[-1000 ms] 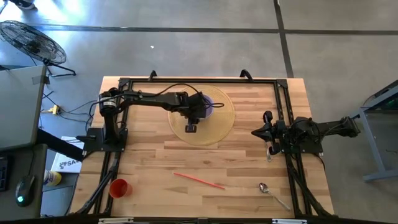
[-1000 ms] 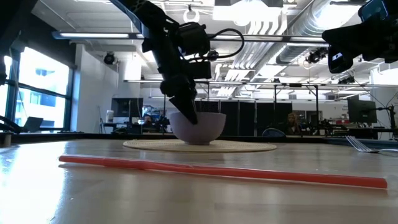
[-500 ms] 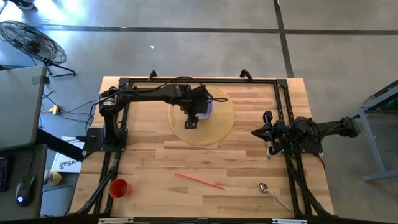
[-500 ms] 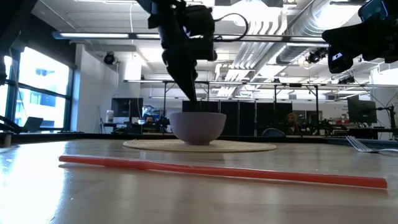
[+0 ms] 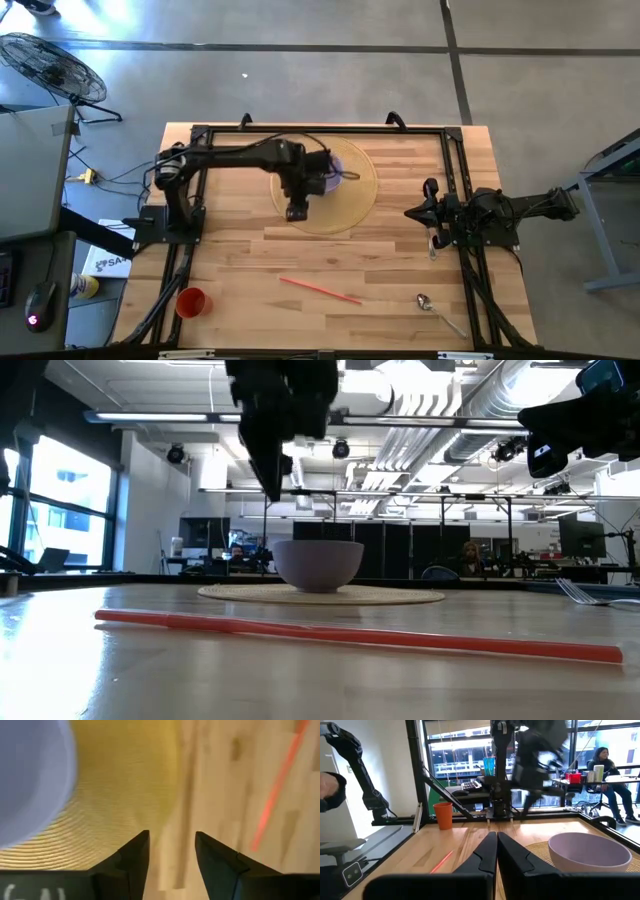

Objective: Pick & Place Utensil
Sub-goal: Put the orange cup to the right side of the bowl on the table placemat

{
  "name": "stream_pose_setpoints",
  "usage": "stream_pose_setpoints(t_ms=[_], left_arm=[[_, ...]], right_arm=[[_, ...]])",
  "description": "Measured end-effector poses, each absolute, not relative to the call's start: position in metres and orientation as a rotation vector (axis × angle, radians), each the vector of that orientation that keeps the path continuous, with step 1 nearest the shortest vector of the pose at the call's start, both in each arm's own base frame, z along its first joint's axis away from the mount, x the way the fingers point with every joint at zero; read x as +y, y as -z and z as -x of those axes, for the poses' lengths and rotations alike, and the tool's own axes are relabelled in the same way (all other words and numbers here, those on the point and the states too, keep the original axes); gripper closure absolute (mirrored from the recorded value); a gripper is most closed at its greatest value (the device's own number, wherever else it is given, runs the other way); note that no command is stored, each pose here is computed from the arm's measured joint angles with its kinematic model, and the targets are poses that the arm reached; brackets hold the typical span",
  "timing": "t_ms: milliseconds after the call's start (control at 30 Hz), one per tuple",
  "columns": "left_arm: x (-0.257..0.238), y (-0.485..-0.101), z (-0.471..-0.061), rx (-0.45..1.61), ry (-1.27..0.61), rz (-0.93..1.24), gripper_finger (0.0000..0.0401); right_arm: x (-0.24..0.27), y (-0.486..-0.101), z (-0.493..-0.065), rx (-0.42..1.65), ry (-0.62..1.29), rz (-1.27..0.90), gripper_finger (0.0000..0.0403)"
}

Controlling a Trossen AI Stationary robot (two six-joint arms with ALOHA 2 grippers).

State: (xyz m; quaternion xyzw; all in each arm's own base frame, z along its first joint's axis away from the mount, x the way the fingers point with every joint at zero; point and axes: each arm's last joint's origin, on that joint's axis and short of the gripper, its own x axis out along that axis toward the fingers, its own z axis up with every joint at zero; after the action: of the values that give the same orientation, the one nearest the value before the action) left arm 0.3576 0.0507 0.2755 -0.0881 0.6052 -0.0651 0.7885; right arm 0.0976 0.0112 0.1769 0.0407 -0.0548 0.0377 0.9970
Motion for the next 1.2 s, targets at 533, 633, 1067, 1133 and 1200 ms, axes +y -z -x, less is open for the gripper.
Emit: stream_pose_setpoints(t_ms=[533,633,1067,1133,1200], left_arm=[[-0.105,-0.312,-0.29,1.262,0.328,-0.186,0.0259],[-0.116,-0.309,-0.27,1.248,0.339,-0.224,0.0259],[-0.139,-0.311,-0.197,1.29,0.283,0.156,0.0259],[-0.149,-0.311,-0.189,1.334,0.308,0.218,0.0259],[-0.158,-0.31,-0.178,1.391,0.294,0.261,0.0259]], right_arm=[[0.011,-0.177,-0.098,-0.109,-0.075,-0.081,0.0398],[0.011,-0.177,-0.098,-0.109,-0.076,-0.081,0.04],[0.011,-0.176,-0.098,-0.099,-0.075,-0.08,0.0396],[0.011,-0.176,-0.098,-0.095,-0.074,-0.08,0.0396],[0.011,-0.175,-0.098,-0.095,-0.075,-0.08,0.0396]])
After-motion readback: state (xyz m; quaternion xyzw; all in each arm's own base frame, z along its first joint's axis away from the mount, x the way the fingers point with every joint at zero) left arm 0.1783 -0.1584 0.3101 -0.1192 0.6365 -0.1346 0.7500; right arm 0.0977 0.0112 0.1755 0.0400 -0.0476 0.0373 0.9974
